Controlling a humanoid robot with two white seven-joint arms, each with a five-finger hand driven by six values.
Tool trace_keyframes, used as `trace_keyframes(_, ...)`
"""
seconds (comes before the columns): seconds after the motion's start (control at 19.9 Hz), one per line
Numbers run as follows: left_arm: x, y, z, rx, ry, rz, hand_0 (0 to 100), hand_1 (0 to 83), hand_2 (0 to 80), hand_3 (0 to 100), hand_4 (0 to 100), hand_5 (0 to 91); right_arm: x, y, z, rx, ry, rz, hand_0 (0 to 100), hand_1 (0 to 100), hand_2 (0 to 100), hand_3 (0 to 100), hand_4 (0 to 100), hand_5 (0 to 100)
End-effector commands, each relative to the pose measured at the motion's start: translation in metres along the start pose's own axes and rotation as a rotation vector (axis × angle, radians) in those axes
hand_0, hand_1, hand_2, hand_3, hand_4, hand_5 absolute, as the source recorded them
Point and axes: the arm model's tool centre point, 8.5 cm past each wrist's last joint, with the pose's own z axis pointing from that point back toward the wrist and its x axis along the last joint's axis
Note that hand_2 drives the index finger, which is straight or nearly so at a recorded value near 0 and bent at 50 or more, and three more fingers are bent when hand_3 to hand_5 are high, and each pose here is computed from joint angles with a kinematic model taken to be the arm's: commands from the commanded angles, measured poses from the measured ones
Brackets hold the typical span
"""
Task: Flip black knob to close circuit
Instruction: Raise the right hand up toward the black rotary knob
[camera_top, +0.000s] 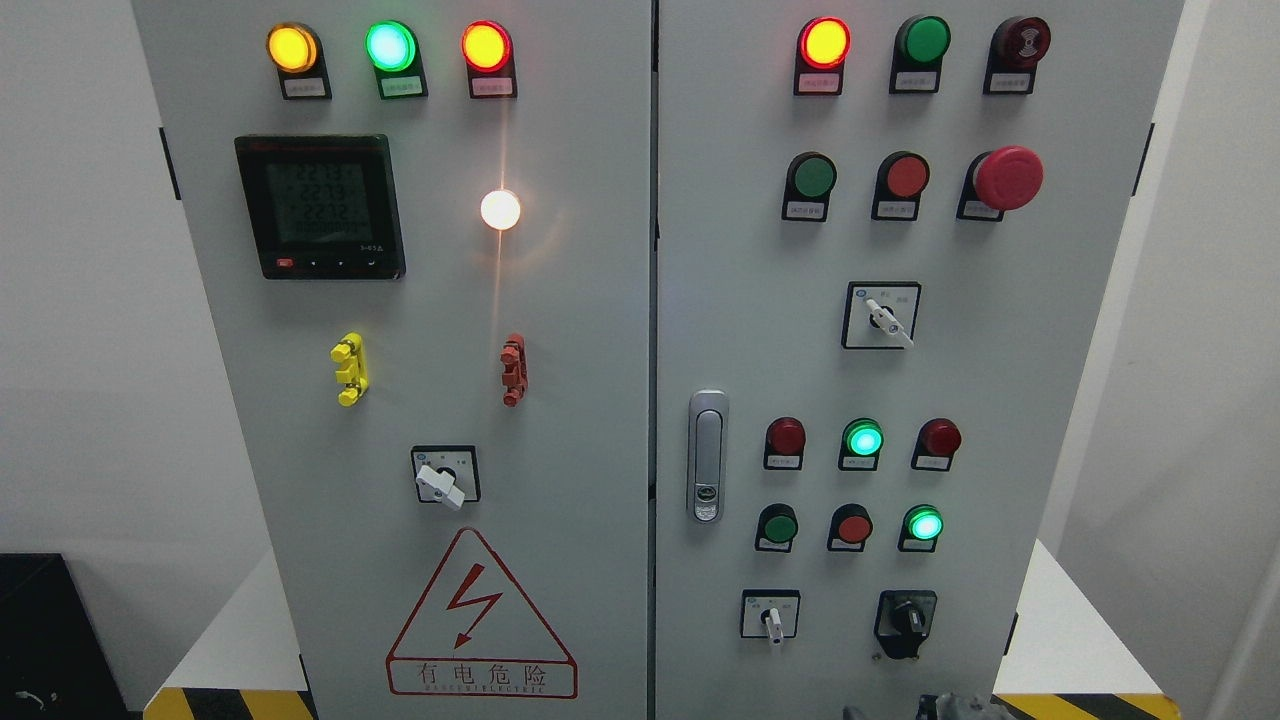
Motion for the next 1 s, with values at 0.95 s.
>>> trace_keyframes(0.95, 0.000, 0.000, 0.000, -0.001, -0.001, -0.001, 12, 55.6, 0.0, 0, 0, 0.0, 0.004, -0.025, -0.026, -0.047, 0.053, 0.021, 0, 4, 89, 100, 96, 97)
